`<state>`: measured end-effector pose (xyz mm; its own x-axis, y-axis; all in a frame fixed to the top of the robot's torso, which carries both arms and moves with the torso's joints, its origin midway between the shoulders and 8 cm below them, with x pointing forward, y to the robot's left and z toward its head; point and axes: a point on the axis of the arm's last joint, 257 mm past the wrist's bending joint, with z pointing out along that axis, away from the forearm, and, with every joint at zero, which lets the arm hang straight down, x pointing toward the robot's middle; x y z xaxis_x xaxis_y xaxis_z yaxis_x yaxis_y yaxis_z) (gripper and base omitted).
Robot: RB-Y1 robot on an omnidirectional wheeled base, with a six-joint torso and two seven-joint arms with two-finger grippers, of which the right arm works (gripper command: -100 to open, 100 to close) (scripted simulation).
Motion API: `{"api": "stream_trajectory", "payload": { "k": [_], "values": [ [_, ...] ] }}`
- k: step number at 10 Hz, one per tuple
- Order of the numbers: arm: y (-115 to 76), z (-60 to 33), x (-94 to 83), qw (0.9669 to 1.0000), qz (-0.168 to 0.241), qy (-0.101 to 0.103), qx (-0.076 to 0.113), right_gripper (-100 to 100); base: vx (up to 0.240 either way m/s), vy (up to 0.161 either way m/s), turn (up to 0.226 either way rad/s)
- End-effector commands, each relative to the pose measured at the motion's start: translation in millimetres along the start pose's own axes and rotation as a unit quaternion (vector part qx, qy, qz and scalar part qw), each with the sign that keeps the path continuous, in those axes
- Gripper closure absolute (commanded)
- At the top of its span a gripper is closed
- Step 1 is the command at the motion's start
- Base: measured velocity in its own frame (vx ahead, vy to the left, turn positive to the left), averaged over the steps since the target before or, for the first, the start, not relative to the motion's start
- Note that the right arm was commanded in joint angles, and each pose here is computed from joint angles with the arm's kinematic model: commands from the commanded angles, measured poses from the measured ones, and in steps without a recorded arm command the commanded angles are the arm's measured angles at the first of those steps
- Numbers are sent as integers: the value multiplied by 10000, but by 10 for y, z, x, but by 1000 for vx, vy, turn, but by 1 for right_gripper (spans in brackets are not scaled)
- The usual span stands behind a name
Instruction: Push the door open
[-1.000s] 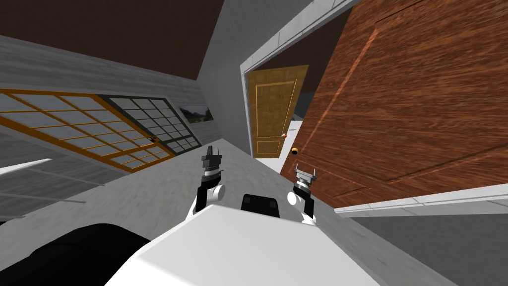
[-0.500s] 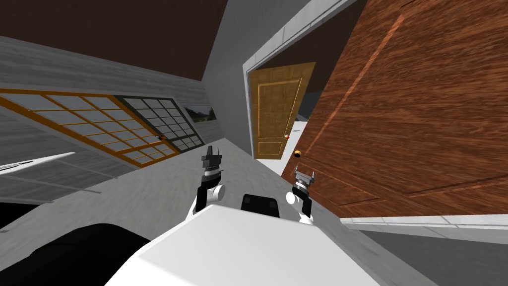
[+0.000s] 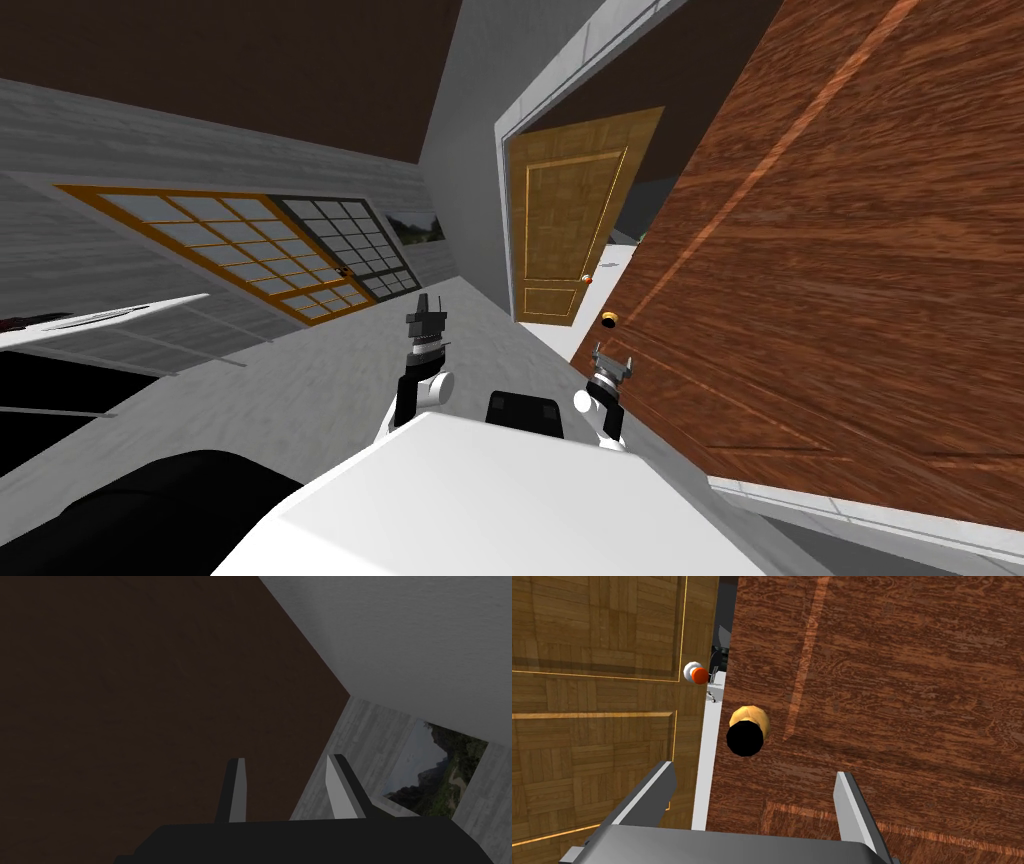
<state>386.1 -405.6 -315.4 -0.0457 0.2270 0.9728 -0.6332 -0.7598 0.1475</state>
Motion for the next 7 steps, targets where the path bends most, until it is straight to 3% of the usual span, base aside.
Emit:
{"api": "stream_trajectory", "payload": {
  "k": [1,7],
  "values": [
    [18,-59,-162,9996,169,-216,-113,-100,102,-130,168],
    [66,-251,-543,9955,518,-693,-387,-100,90,-85,100]
  ]
}}
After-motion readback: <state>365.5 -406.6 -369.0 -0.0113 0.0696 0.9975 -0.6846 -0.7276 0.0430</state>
